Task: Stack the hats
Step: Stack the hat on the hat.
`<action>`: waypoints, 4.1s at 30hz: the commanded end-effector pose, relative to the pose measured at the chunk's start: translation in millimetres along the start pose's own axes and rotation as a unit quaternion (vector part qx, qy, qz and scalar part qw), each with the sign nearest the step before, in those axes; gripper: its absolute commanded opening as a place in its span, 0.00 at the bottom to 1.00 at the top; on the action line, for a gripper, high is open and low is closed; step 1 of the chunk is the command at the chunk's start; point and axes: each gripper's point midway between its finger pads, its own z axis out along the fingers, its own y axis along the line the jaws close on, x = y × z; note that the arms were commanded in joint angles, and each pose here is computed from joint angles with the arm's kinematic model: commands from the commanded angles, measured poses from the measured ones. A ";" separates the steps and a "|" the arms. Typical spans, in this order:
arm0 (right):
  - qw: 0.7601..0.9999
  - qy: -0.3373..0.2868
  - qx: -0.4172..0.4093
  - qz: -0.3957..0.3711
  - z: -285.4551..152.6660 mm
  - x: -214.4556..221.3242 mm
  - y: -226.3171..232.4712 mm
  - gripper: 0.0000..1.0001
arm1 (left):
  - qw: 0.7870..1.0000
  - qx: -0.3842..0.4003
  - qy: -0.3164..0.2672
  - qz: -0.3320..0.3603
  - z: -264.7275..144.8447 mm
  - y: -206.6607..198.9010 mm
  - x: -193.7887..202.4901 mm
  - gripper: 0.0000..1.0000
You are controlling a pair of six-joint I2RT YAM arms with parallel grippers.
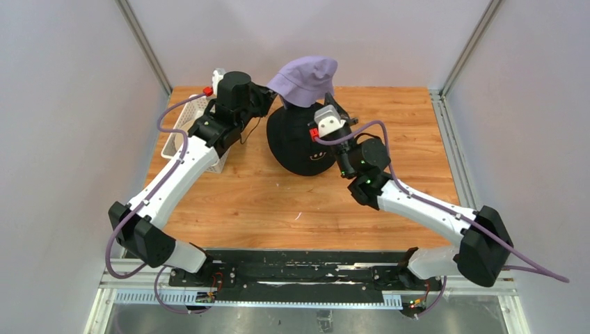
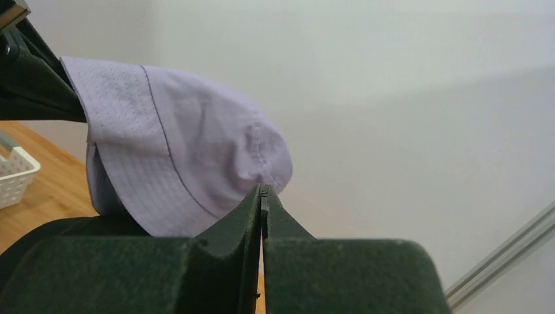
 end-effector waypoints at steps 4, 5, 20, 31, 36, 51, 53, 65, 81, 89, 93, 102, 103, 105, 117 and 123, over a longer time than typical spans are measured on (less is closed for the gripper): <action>0.994 0.047 -0.100 0.018 -11.7 19.0 43.0 0.17 | 0.999 0.009 -0.029 0.017 -14.3 -4.4 -15.9 0.00; 0.993 0.045 -0.109 0.017 -12.9 20.3 47.9 0.30 | 1.000 0.010 -0.024 0.014 -13.8 -4.3 -14.6 0.00; 0.979 0.036 -0.192 0.060 -0.4 42.7 75.7 0.54 | 1.000 0.023 0.015 -0.014 -20.7 -19.6 -4.5 0.00; 0.981 0.038 -0.186 0.028 20.4 60.3 94.6 0.55 | 0.999 0.023 0.024 -0.015 -21.3 -20.4 -1.8 0.00; 0.983 0.034 -0.179 0.015 30.2 65.8 100.4 0.55 | 0.999 0.025 0.030 -0.015 -22.5 -20.3 0.8 0.00; 0.994 0.019 -0.103 -0.024 59.3 80.0 90.1 0.54 | 0.999 0.025 0.036 -0.018 -28.5 -12.8 2.6 0.00; 0.996 0.016 -0.084 -0.033 63.5 79.6 83.4 0.54 | 0.999 0.023 0.035 -0.018 -29.3 -10.8 2.5 0.00; 0.999 -0.016 0.001 -0.052 62.4 64.1 47.2 0.02 | 0.999 0.020 0.038 -0.019 -26.0 -4.4 5.6 0.00; 0.997 0.031 0.021 -0.073 37.3 64.3 -2.0 0.01 | 0.998 0.020 0.026 0.046 -18.8 4.8 4.0 0.00; 0.993 0.083 0.035 -0.070 11.4 103.3 -17.2 0.01 | 0.987 0.021 0.014 0.156 -3.7 27.6 5.2 0.00; 0.993 0.103 0.032 -0.057 -4.2 119.8 -14.8 0.01 | 0.981 0.020 -0.004 0.193 5.4 45.3 3.6 0.00; 0.988 0.143 0.025 -0.050 -40.3 150.2 -3.9 0.01 | 0.955 0.019 -0.039 0.293 21.5 64.4 -5.0 0.00; 0.988 0.148 0.018 -0.045 -45.7 152.7 -1.8 0.01 | 0.952 0.019 -0.044 0.303 21.8 66.1 -6.8 0.00; 0.988 0.153 0.018 -0.027 -55.2 154.6 -1.5 0.01 | 0.945 0.014 -0.053 0.321 21.0 70.8 -10.8 0.00; 0.986 0.158 -0.029 0.035 -79.4 149.4 19.0 0.03 | 0.945 0.021 -0.039 0.325 16.9 101.6 0.4 0.00; 0.987 0.139 -0.047 0.067 -70.6 131.5 20.4 0.20 | 0.941 0.074 -0.027 0.330 8.3 68.3 8.1 0.00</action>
